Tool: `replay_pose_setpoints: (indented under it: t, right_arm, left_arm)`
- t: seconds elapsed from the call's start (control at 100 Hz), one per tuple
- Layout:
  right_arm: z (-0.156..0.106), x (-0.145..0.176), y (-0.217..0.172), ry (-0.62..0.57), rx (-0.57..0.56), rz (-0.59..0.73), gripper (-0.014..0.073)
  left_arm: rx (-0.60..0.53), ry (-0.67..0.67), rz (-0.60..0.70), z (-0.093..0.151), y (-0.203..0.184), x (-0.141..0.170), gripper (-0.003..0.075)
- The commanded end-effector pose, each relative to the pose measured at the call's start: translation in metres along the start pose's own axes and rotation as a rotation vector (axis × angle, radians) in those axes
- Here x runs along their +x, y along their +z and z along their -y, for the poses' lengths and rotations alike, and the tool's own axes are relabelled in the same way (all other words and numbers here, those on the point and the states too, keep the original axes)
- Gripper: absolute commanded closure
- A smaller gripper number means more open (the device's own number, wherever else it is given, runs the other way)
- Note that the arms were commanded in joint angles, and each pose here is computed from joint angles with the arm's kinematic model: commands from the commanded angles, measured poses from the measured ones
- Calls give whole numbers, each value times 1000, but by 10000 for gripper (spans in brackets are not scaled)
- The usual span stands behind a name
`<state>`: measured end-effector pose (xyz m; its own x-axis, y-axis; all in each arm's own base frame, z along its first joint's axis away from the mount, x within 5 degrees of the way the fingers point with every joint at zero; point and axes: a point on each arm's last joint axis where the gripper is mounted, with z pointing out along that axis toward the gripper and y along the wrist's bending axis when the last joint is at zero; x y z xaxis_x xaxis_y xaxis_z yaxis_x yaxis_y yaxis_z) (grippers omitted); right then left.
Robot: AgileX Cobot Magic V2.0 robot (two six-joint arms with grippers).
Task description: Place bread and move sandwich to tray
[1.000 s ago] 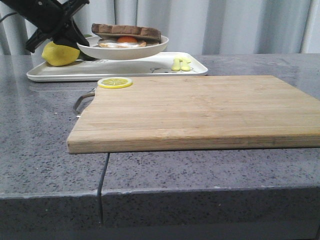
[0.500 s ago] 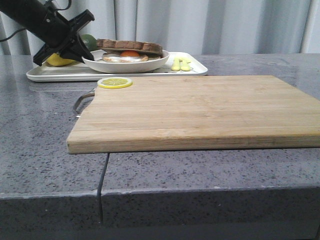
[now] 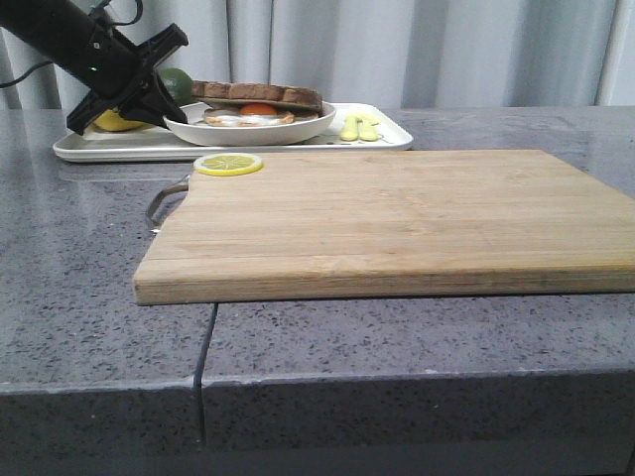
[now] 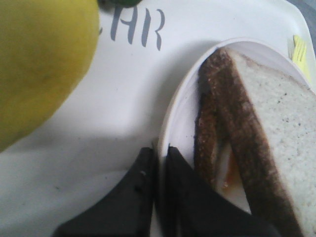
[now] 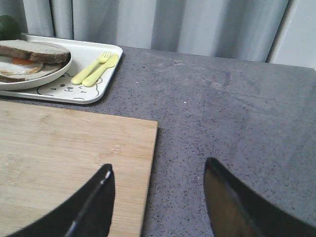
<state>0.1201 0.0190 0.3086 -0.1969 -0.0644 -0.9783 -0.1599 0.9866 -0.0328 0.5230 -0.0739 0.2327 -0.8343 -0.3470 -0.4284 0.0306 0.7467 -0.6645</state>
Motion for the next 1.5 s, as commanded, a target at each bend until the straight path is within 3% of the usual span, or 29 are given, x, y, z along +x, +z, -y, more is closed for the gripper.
replay_pose_setpoints:
  t: [0.0,0.2,0.4,0.52,0.79,1.01,1.38,1.49]
  right_arm:
    - [1,-16,-3,-2,6,103,177]
    - [1,-16,-3,-2,6,103,177]
    - [1,-16,-3,-2,6,103,177]
    - [1,-16,-3,-2,6,103,177]
    - [1,-17,-3,-2,5,112,177]
    - [1,-18,-3,-2,5,131,177]
    - [1,-19,-3,-2,5,142,177]
    - [1,-19,-3,-2,5,142,177]
  left_arm:
    - [102,12,103,41,-37,-16,739]
    - [105,7,75,41,-37,-14,713]
    - [96,-17,59,34,-41,-16,478]
    - [91,-30,39,28,-45,-17,388]
    - [94,-33,-19,23,-57,-16,383]
    - [66,41,-5,36,-87,-22,383]
    - [-110,295,99,87,-175,-16,383]
    - [-93,342,182,111,-209,-12,383]
